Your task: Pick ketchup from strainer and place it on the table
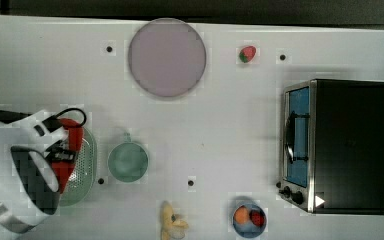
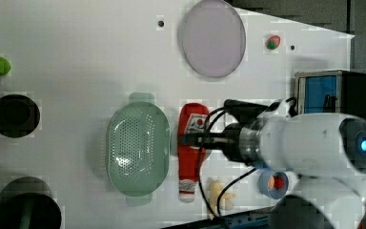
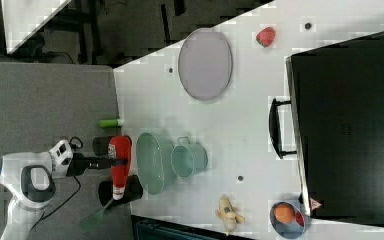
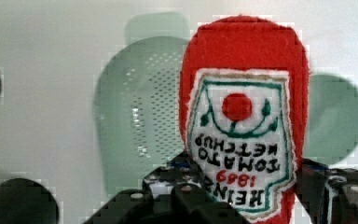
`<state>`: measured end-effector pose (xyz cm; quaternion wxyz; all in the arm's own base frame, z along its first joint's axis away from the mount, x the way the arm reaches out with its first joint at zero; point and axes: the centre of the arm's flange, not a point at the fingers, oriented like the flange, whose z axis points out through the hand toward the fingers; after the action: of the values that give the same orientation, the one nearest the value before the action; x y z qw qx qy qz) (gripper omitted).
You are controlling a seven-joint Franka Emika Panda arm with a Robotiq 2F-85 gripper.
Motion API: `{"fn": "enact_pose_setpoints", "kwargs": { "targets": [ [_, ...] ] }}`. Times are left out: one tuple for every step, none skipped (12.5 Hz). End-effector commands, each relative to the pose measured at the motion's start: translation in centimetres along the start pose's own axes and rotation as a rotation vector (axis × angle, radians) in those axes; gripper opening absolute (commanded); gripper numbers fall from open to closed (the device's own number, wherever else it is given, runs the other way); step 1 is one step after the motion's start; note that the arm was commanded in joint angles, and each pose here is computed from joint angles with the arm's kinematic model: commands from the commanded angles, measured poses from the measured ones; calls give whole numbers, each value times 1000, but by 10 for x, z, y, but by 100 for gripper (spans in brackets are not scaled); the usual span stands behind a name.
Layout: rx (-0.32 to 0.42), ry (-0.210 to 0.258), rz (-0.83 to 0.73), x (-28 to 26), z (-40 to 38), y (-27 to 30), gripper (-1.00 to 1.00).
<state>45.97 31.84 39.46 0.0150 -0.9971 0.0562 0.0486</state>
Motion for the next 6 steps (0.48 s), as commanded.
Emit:
{"fn": "enact_pose_setpoints", "kwargs": {
  "targets": [
    [6, 73, -49, 50, -53, 67, 13],
    [4, 96, -49, 61, -65, 89, 13],
    [0, 116, -56, 70, -75, 112, 13],
    [-6, 127, -71, 80, -82, 136, 13],
    [-12, 131, -92, 88, -86, 162, 13],
    [-15, 133, -108, 97, -89, 188, 13]
  ]
}}
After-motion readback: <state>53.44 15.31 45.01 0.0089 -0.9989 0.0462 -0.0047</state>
